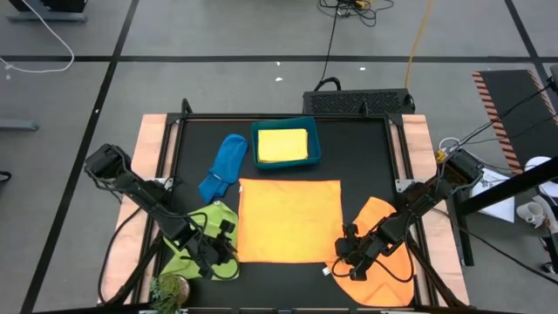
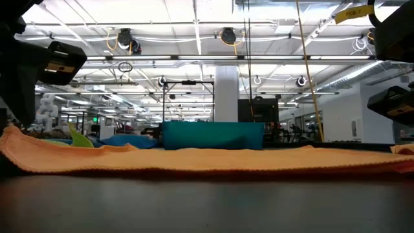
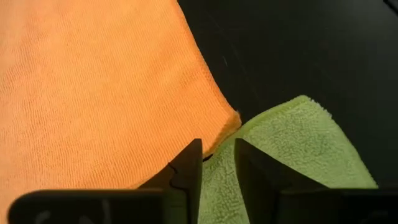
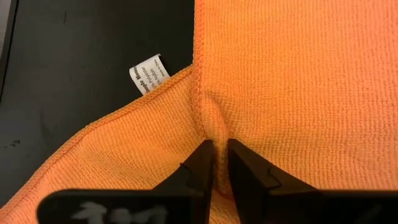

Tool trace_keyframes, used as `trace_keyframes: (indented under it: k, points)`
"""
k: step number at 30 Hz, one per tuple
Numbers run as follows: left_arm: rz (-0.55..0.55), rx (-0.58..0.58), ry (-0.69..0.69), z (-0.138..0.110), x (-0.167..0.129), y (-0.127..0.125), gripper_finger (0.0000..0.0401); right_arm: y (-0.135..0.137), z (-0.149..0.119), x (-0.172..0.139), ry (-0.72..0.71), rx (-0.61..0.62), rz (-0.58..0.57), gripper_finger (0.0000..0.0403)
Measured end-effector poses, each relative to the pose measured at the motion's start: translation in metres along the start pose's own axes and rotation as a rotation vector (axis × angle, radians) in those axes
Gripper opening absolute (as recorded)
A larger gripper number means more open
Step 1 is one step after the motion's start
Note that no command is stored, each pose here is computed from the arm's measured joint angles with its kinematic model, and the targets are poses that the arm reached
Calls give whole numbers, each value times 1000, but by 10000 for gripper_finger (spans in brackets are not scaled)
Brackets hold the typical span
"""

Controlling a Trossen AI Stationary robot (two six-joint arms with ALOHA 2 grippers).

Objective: Fold microfiber towels
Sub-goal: Fold the top orange microfiber cloth

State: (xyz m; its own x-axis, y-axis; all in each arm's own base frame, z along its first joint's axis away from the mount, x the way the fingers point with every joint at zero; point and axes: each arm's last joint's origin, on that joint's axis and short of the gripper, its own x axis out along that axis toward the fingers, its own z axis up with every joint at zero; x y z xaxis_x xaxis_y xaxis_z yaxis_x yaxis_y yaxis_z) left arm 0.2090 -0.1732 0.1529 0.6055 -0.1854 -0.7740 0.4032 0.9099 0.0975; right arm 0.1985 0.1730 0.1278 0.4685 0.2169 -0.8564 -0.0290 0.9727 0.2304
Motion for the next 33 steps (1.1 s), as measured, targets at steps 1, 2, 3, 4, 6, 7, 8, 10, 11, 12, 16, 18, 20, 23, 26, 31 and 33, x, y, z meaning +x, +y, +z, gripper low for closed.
trace_keyframes:
  k: [1,2,3,4,6,7,8,10,11,12,16,18,20,23,26,31,33]
  points:
    - [-1,-8,-5,1,0,0,102,0,0,0,0,0,0,43]
    - [-2,-13,-12,1,0,0,104,0,0,0,0,0,0,43]
    - [-3,-14,-18,2,0,0,106,0,0,0,0,0,0,43]
    - [-4,-15,-22,2,0,0,108,0,0,0,-1,0,0,43]
    - [-6,-17,-31,3,0,-1,108,0,0,0,-1,0,0,43]
    - [-7,-15,-38,4,0,-1,108,0,0,0,-1,0,0,43]
    - [-8,-10,-42,4,0,-1,108,0,0,0,-1,0,0,43]
    - [-8,-1,-48,5,0,-1,108,0,0,0,-2,0,0,43]
    - [-8,0,-50,5,0,-1,108,0,0,0,-2,0,0,43]
    - [-9,-1,-53,5,0,-1,108,0,0,0,-4,1,1,43]
    - [-9,3,-57,6,0,-1,108,0,0,0,-5,8,2,43]
    - [-9,4,-55,6,0,-1,108,0,0,0,-5,9,2,43]
    - [-6,6,-47,4,4,-2,108,0,0,0,-6,9,3,43]
    - [-2,14,-23,1,11,-3,108,1,1,0,-11,10,8,43]
    - [4,12,-9,-1,18,-2,108,1,1,0,-16,11,12,43]
    - [6,6,-16,0,18,-1,108,1,1,0,-16,11,12,43]
    - [6,5,-17,0,19,-1,108,1,1,0,-16,11,12,43]
